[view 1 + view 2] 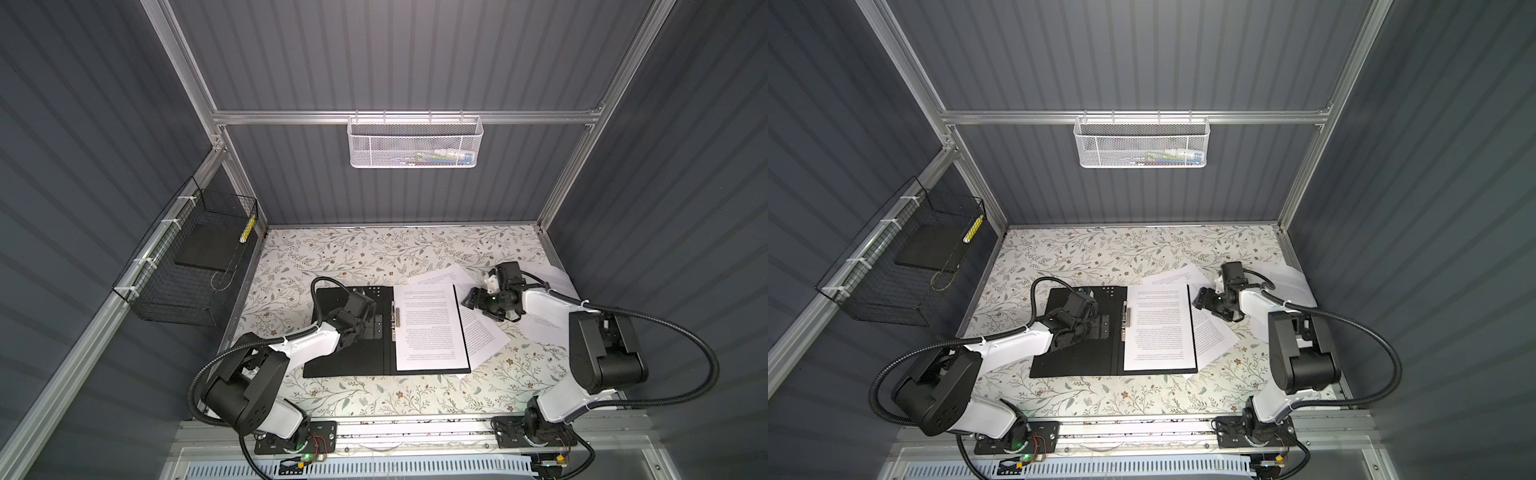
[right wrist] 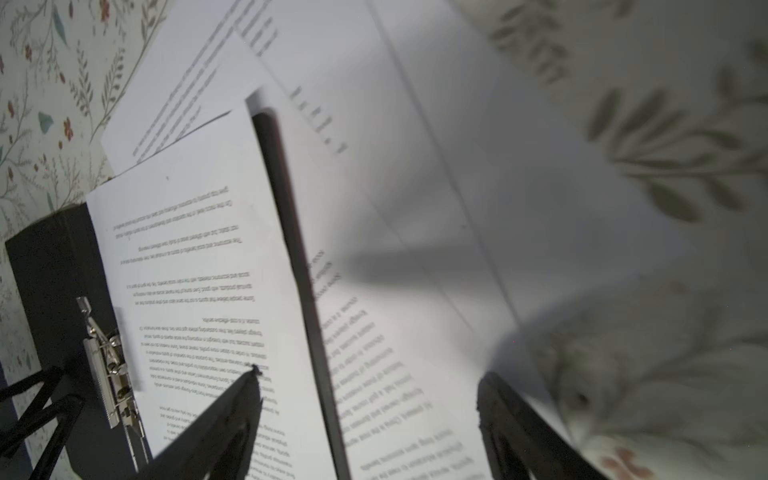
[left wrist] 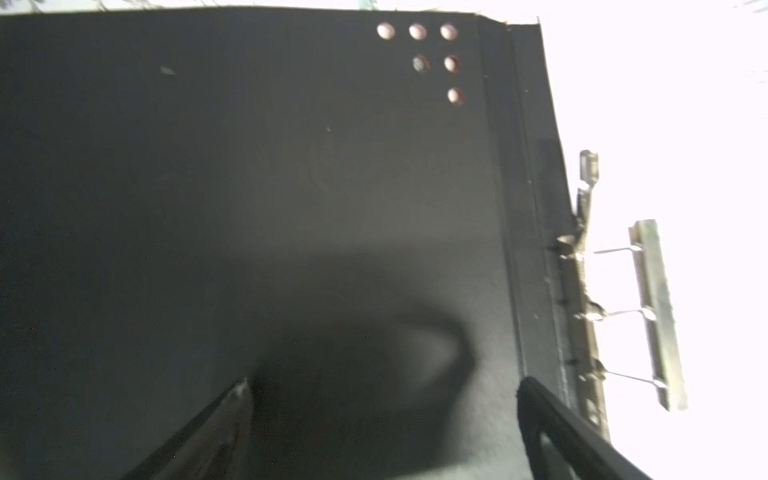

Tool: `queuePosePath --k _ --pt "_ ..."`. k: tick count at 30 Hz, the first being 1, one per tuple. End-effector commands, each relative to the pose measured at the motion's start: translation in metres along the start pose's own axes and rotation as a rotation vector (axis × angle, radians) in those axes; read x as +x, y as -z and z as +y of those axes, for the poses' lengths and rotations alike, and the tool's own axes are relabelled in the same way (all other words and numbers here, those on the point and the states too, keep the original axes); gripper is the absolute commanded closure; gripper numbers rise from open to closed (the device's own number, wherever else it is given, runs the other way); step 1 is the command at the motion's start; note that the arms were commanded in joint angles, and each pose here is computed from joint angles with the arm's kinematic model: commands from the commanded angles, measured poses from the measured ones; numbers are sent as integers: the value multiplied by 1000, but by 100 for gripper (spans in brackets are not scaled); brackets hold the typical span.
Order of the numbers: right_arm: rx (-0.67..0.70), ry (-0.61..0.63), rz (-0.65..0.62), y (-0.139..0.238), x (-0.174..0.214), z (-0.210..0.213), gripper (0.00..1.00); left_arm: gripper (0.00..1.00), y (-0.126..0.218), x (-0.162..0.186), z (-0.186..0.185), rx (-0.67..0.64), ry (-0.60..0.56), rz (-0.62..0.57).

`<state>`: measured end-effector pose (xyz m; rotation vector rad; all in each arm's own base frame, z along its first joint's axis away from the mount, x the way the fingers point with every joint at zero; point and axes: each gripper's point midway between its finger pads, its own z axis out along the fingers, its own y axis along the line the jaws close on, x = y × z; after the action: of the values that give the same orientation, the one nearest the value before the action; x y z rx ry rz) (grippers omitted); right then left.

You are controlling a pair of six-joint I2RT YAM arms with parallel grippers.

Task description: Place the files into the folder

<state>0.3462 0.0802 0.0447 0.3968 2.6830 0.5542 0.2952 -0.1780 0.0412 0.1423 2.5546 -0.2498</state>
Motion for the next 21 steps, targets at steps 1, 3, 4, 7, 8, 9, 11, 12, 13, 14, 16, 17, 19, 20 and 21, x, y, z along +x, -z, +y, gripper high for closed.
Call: queuePosePath --k 1,3,4,7,8,9,11,12,13,14,16,17,19,20,21 --pt "55 -98 -105 23 -6 -22 14 0 21 -19 -22 102 -22 -13" --pt "77 -170 -145 36 -3 -39 8 0 36 -36 -36 164 -27 -45" --pt "70 -197 -154 41 -1 -44 6 0 42 -42 -44 191 -33 -57" --pt "29 -281 -170 50 8 -56 5 0 59 -55 -78 272 -94 -76" --pt "17 -301 -173 51 12 -59 5 0 63 -56 -96 298 -136 -71" --pt "6 -319 -174 52 15 -61 4 0 66 -57 -113 327 -173 -57" --pt "-42 -352 -162 52 21 -60 5 0 65 -54 -143 392 -214 -18" --pt "-62 -369 -157 52 23 -59 5 0 62 -52 -157 431 -220 -2" --pt "-66 -383 -154 50 25 -61 6 0 59 -51 -167 459 -221 10" --pt "-70 -398 -154 50 26 -64 6 0 54 -50 -177 482 -221 29" --pt "-80 -423 -152 48 29 -68 7 0 48 -48 -194 516 -234 58" --pt "-86 -434 -147 46 31 -69 8 0 45 -47 -203 529 -238 68" --pt "-98 -443 -137 43 32 -69 8 0 38 -45 -216 558 -241 87" --pt "-105 -447 -128 41 33 -69 8 0 34 -43 -221 570 -237 102" --pt "-111 -450 -119 38 33 -69 8 0 29 -42 -226 577 -236 115"
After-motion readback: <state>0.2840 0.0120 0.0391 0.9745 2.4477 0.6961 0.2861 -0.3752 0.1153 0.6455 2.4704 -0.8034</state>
